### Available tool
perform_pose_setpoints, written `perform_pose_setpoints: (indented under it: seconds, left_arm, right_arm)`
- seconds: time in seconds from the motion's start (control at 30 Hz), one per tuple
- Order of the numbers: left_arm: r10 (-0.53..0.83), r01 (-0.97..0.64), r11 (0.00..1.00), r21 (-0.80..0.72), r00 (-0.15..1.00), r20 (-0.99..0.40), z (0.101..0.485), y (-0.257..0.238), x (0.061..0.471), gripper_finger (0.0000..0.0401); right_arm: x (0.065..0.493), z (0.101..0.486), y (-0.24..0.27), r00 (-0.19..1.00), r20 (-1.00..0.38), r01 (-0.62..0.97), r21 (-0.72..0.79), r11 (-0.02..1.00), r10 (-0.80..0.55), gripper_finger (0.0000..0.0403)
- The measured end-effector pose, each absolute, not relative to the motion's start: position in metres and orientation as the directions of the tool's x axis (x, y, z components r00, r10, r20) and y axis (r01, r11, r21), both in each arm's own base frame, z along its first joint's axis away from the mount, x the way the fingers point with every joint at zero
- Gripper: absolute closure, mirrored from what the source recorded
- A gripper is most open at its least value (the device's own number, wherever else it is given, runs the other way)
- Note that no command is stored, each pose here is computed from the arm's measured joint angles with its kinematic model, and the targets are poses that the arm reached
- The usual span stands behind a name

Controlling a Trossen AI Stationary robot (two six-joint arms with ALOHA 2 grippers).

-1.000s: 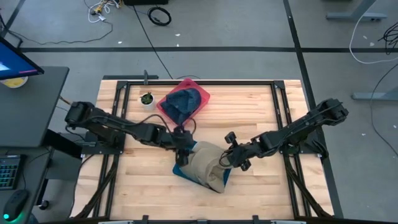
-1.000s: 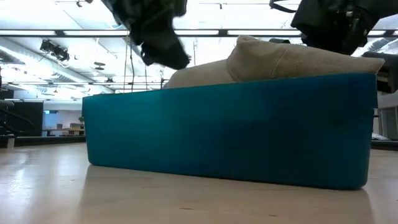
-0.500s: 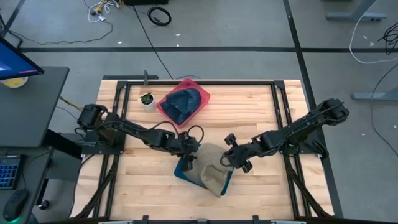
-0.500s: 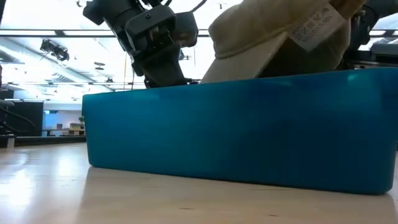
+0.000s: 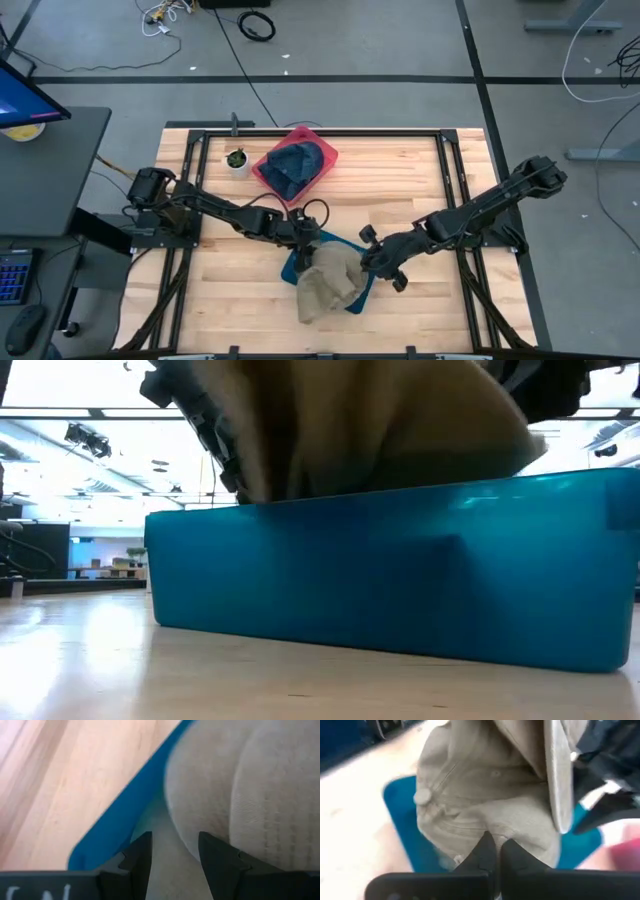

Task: Pick & Place hat
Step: Put the brown cap into the blue bin

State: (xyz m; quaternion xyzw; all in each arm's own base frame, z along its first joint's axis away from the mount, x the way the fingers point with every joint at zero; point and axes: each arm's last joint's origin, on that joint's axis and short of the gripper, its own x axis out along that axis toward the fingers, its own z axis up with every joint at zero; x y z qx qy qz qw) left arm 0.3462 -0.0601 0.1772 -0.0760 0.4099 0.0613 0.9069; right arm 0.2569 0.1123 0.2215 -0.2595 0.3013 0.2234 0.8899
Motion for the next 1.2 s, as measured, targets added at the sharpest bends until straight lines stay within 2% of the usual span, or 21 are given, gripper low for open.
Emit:
perform_pose_setpoints:
  seconds: [0.2,0.47,0.67,0.87,1.03,1.2]
  left_arm:
    - [0.061,-0.194,0.977,-0.090,0.655,-0.753,0.177,-0.059,0.346,0.0236]
    - [0.075,-0.211,0.973,-0.093,0.669,-0.739,0.178,-0.059,0.347,0.0236]
    - [0.070,-0.205,0.974,-0.096,0.674,-0.735,0.182,-0.059,0.346,0.0236]
    - [0.063,-0.206,0.972,-0.117,0.703,-0.708,0.199,-0.057,0.341,0.0248]
    - [0.057,-0.192,0.973,-0.126,0.734,-0.677,0.226,-0.054,0.328,0.0279]
    - [0.017,-0.143,0.976,-0.164,0.802,-0.598,0.251,-0.062,0.318,0.0313]
  right_arm:
    - [0.261,0.201,0.116,0.642,-0.710,-0.580,-0.206,0.788,0.287,0.0403]
    - [0.274,0.161,0.113,0.565,-0.804,-0.563,-0.209,0.799,0.187,0.0396]
    - [0.276,0.155,0.108,0.545,-0.822,-0.507,-0.168,0.845,0.164,0.0391]
    - [0.271,0.163,0.105,0.540,-0.827,-0.468,-0.139,0.873,0.158,0.0344]
    - [0.267,0.166,0.103,0.539,-0.836,-0.398,-0.144,0.906,0.104,0.0290]
    - [0.263,0.178,0.101,0.563,-0.819,-0.392,-0.147,0.908,0.110,0.0244]
